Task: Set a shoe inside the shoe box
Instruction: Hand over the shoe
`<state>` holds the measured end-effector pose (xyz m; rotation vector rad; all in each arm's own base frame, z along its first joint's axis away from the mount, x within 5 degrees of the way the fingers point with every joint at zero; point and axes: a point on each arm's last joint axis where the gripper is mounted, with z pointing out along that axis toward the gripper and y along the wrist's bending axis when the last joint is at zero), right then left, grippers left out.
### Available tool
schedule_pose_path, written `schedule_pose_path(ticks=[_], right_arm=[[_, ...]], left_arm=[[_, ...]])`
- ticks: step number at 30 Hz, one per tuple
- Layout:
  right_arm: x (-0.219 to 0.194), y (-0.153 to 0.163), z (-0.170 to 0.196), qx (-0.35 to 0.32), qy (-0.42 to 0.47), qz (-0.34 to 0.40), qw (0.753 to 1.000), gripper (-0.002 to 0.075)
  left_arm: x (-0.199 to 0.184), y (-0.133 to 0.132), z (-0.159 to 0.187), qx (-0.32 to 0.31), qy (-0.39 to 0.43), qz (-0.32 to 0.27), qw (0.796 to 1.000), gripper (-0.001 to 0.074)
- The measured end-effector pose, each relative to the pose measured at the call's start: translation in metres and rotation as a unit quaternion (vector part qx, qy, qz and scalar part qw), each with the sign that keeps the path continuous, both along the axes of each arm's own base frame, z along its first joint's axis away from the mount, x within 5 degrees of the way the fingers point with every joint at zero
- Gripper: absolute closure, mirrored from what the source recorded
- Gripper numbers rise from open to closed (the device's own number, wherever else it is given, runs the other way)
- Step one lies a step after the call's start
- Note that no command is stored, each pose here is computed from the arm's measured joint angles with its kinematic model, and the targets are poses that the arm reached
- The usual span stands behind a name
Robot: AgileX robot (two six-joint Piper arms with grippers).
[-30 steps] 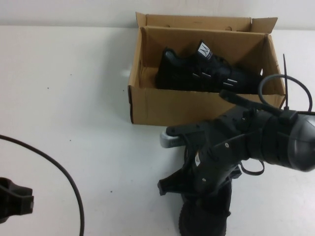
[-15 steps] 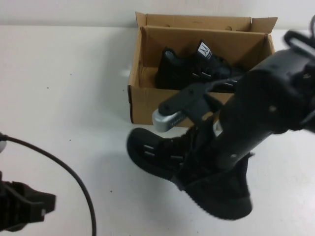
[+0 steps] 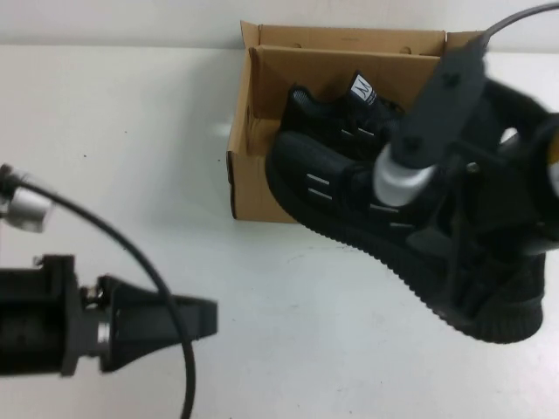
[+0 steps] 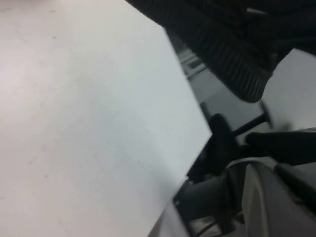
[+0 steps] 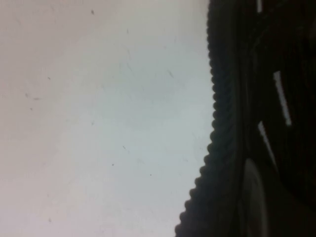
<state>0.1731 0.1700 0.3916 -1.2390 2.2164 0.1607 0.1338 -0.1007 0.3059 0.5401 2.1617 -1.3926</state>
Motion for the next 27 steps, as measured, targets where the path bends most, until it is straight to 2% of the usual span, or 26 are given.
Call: schedule_pose_path(ticks=[5,9,11,13,18,20,23,27], right_arm=[[-0.020,-0.016,0.019,0.033,-0.019,0.015,0.999,0.0734],[-0.032,-0.023,0.027,0.048,-0.020,0.036,0.998,0.0734],[-0.035,-0.024,0.027,0.049,-0.014,0.040,0.998,0.0734],[-0.036,-0.024,0.026,0.043,-0.007,0.044,0.998,0.0734],[-0.038,-0.024,0.026,0.040,-0.004,0.062,0.997,0.0734],[-0.039,-0.023,0.026,0.041,-0.003,0.073,0.997,0.0734],[-0.041,-0.021,0.026,0.045,-0.001,0.094,0.995,0.0734],[-0.043,-0.019,0.026,0.052,0.005,0.107,0.993,0.0734]], left_arm=[[0.030,-0.009,-0.009,-0.088,0.064,0.010,0.994,0.0738],[0.050,-0.012,-0.018,-0.132,0.108,0.037,0.985,0.0736],[0.056,-0.012,-0.022,-0.140,0.125,0.047,0.981,0.0708],[0.060,-0.013,-0.026,-0.146,0.143,0.053,0.977,0.0640],[0.066,-0.013,-0.031,-0.152,0.192,0.072,0.967,0.0331],[0.067,-0.013,-0.032,-0.150,0.200,0.082,0.965,0.0238],[0.069,-0.012,-0.033,-0.150,0.208,0.093,0.962,0.0170],[0.071,-0.012,-0.032,-0.149,0.210,0.103,0.961,0.0149]])
